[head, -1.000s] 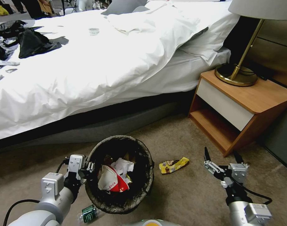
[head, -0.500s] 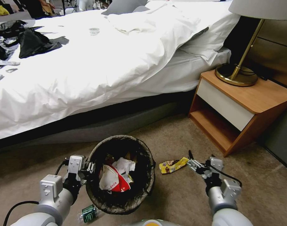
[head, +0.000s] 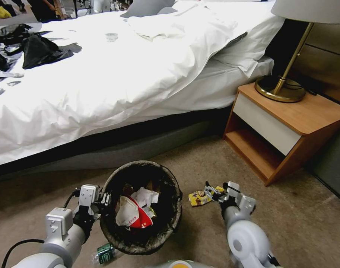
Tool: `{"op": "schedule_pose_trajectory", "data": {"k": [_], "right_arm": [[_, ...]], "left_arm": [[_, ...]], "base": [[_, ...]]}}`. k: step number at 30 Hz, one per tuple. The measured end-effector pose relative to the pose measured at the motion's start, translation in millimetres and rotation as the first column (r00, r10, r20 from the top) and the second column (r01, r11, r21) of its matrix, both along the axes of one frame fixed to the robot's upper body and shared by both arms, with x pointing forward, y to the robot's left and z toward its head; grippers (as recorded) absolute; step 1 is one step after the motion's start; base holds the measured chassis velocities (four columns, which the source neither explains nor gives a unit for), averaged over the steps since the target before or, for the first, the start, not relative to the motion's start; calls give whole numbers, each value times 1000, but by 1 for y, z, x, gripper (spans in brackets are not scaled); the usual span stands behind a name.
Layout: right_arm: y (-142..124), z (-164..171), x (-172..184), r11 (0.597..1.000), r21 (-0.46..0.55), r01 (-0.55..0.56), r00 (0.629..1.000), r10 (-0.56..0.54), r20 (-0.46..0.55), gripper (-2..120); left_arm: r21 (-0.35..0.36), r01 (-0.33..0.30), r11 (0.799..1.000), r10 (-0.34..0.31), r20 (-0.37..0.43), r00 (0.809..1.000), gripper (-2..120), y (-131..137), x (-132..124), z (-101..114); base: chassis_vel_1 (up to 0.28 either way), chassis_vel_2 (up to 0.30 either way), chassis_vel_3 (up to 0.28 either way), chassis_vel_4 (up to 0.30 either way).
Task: Pick up the trash bin, then pick up the garbage from the floor and place it into the trash bin.
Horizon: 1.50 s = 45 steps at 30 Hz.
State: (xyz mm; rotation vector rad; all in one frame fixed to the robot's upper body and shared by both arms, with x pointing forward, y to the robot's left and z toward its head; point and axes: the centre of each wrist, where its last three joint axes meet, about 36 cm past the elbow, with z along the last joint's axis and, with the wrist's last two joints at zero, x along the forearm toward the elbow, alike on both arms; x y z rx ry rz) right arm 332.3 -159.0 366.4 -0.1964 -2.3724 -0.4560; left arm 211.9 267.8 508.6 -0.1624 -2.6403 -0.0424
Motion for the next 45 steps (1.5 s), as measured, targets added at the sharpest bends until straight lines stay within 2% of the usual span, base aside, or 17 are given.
{"op": "schedule_pose_trajectory", "data": {"k": [5,18,28,45], "right_arm": [[10,-2,23,999,44,32,996,-28,-84,100],[14,-15,69,996,79,40,991,-30,-127,100],[20,-41,101,995,34,93,979,-86,-185,100],[21,-65,116,984,-21,178,955,-178,-239,100]], "left_arm": [[4,3,1000,-3,3,1000,1,1,1,1],[7,0,1000,0,0,1000,1,1,1,1],[8,-1,1000,1,2,1000,1,0,1,1],[9,10,1000,-10,11,1000,1,0,3,2]], "base": [[0,0,0,0],[0,0,0,0],[0,0,0,0],[0,0,0,0]]}}
